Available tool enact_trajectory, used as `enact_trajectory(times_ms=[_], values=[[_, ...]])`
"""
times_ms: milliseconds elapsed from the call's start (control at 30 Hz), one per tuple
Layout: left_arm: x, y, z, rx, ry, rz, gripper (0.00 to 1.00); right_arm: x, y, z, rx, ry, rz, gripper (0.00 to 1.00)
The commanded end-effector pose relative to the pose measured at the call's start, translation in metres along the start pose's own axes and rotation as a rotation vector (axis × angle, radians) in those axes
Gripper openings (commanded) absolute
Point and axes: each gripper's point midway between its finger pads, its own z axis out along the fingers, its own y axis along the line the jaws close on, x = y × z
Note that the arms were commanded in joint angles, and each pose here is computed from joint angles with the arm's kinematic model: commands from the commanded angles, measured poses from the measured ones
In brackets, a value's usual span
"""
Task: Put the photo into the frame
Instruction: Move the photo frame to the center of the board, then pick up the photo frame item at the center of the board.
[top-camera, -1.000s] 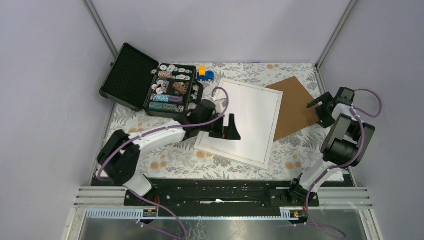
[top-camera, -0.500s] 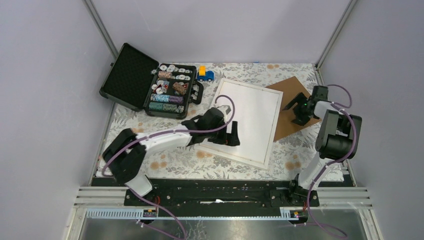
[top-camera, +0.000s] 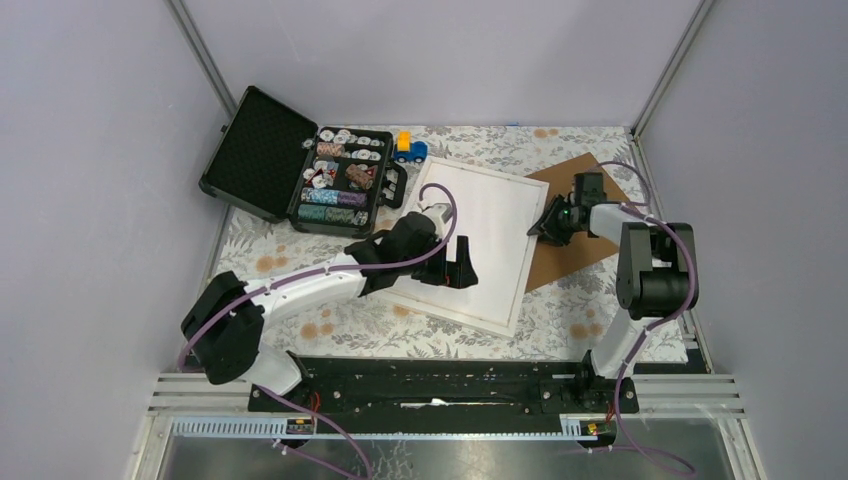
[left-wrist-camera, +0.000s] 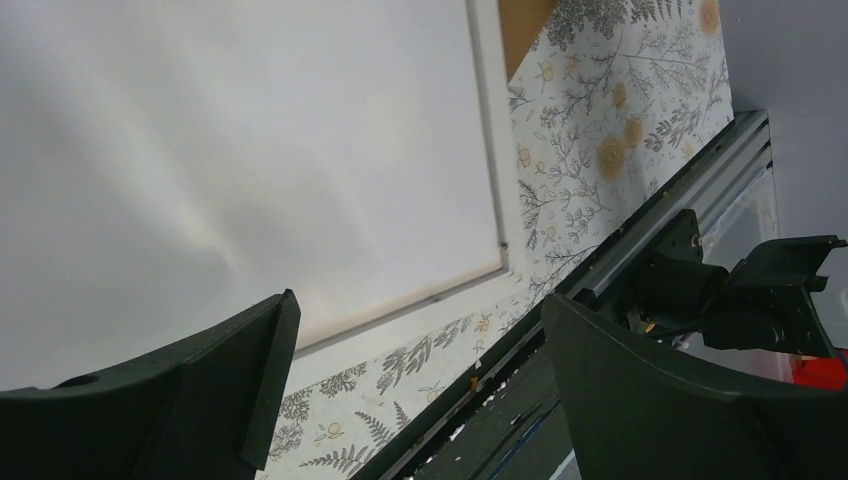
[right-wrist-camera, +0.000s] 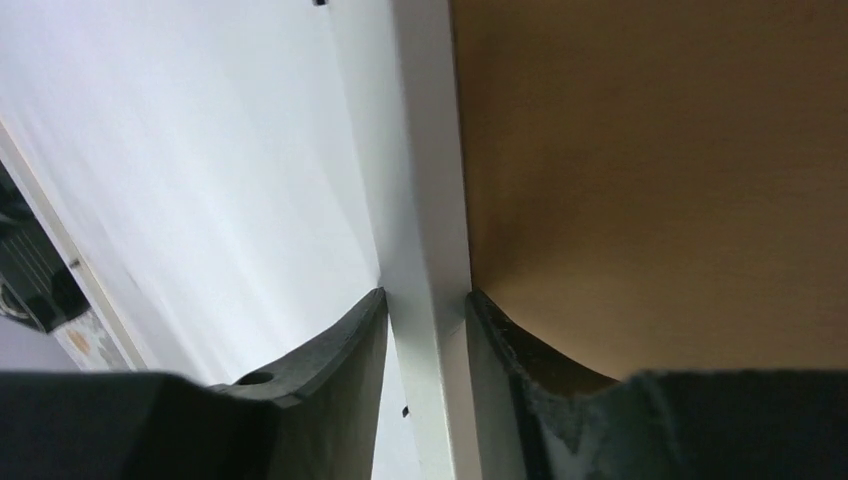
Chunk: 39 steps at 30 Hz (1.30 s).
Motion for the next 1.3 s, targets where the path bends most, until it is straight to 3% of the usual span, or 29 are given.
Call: enact_trajectory(times_ms=[0,100,200,267,400,600,900,1267], values=[[-0.020,-0.034,0.011,0.102,-0.031,0.069,0.99,0.019,0.040,-0.008,-0.094,0.029,-0.137,0.44],[-0.024,-0.053,0.032,0.145,-0.004,0.134,0.99,-0.006,0.030,-0.021,0.036,-0.045,-0.194,0.70],[-0.034,-0.084,0.053,0.196,-0.022,0.209,0.99,-0.058,-0.011,-0.053,0.350,-0.234,-0.230,0.99],[-0.039,-0.100,0.067,0.226,-0.040,0.244,0.99,-0.093,-0.038,-0.074,0.458,-0.337,-0.182,1.00],[-0.043,-0.122,0.097,0.243,-0.058,0.323,0.99,-0.142,-0.093,-0.100,0.425,-0.463,0.054,1.00],[-0.039,-0.127,0.151,0.214,-0.039,0.421,0.99,-0.185,-0.152,-0.115,0.440,-0.621,0.251,1.00],[-0.016,-0.129,0.220,0.231,0.043,0.251,0.99,-0.196,-0.184,-0.089,0.415,-0.620,0.372,1.00],[-0.010,-0.107,0.247,0.194,0.077,0.040,0.99,-0.189,-0.220,-0.084,0.449,-0.634,0.438,1.00]])
